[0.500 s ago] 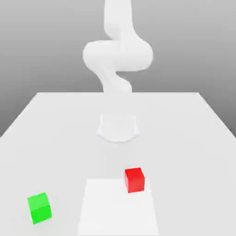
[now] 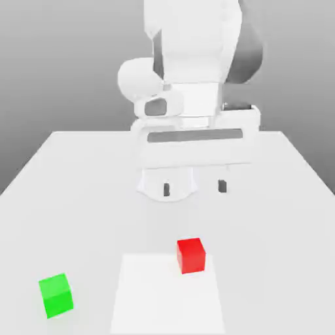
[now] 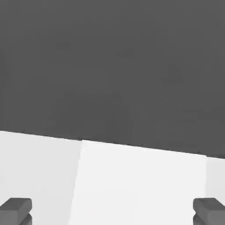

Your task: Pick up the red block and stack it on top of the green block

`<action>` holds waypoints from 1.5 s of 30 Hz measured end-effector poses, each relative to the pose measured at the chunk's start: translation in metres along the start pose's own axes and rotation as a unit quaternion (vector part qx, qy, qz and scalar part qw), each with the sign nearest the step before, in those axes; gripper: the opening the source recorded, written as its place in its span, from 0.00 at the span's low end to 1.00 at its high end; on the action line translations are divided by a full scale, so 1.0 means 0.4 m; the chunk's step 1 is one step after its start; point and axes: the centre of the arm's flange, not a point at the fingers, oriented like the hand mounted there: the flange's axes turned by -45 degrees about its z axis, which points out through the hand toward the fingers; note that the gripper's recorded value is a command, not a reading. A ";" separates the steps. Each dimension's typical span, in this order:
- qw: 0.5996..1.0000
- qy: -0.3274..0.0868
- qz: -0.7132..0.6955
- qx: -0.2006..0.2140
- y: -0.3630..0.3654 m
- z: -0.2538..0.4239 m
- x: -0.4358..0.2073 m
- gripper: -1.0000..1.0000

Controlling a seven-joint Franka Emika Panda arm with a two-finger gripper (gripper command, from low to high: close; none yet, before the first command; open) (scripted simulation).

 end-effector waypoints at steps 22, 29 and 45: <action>0.997 -0.070 -0.019 0.002 -0.028 0.240 -0.131 0.00; 0.990 -0.069 0.126 -0.006 0.174 0.158 -0.042 0.00; 0.913 -0.064 0.402 -0.027 0.656 0.241 -0.010 1.00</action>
